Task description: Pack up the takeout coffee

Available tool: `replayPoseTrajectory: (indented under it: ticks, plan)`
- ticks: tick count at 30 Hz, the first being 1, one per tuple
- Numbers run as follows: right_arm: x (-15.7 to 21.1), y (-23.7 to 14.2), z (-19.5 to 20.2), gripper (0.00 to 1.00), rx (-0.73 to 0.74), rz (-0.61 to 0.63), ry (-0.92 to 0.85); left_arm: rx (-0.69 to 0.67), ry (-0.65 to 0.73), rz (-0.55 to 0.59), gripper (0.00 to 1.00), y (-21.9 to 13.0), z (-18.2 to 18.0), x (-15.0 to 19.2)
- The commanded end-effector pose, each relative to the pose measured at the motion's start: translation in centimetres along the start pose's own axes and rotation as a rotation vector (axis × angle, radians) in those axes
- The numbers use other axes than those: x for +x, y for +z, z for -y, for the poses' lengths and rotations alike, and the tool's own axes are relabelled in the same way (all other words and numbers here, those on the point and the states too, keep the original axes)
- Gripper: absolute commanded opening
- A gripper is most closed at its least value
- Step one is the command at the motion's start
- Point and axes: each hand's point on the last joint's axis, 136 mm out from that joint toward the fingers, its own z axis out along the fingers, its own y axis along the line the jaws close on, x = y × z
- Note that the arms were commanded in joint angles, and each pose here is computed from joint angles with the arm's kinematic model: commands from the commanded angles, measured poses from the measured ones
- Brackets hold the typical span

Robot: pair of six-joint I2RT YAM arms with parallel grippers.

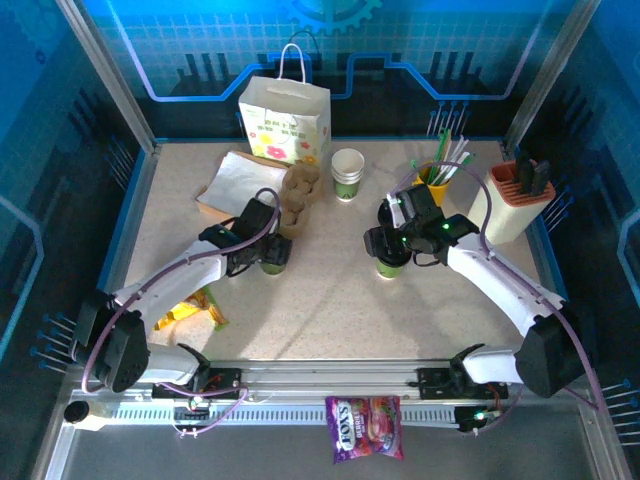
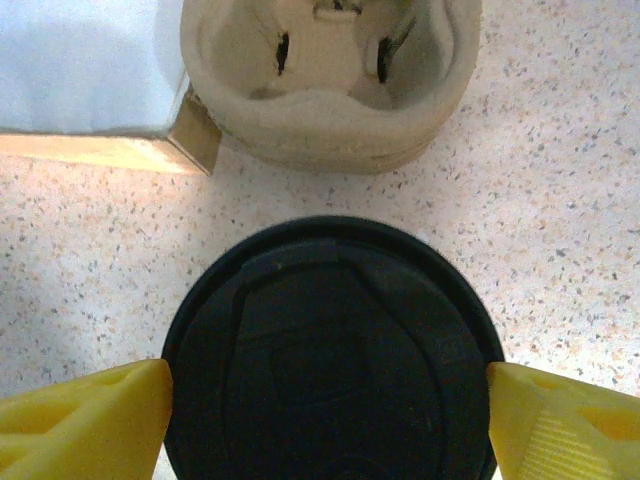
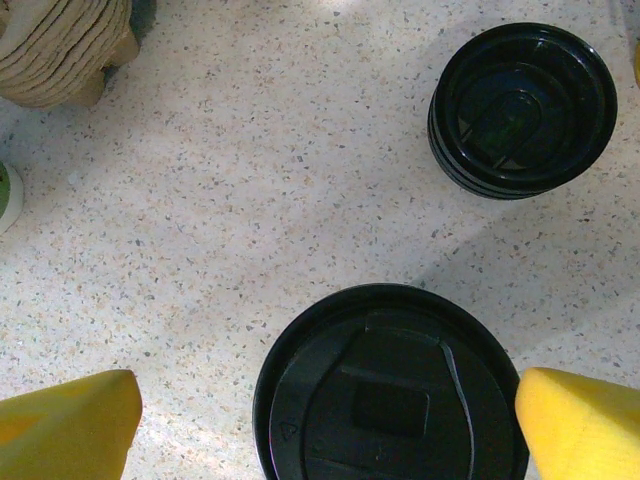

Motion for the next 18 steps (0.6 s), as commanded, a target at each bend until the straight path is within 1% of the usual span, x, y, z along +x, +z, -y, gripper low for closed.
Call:
replayPoseTrajectory:
  ticks: [1, 8, 12, 18]
  plan:
    - [-1.22, -1.0, 0.2, 0.97, 0.003, 0.037, -0.006, 0.014, -0.021, -0.012, 0.82, -0.21, -0.02, 0.53]
    - [-1.02, -1.46, 0.37, 0.97, 0.009, 0.045, -0.006, 0.029, -0.025, -0.002, 0.86, -0.51, 0.19, 0.34]
    - [-0.92, -1.51, 0.36, 0.97, 0.008, 0.045, -0.003, 0.051, -0.02, 0.008, 0.91, -0.72, 0.52, 0.1]
    - [-0.94, -1.38, 0.14, 0.97, -0.003, 0.041, -0.001, 0.063, -0.009, 0.022, 0.94, -0.97, 0.69, -0.1]
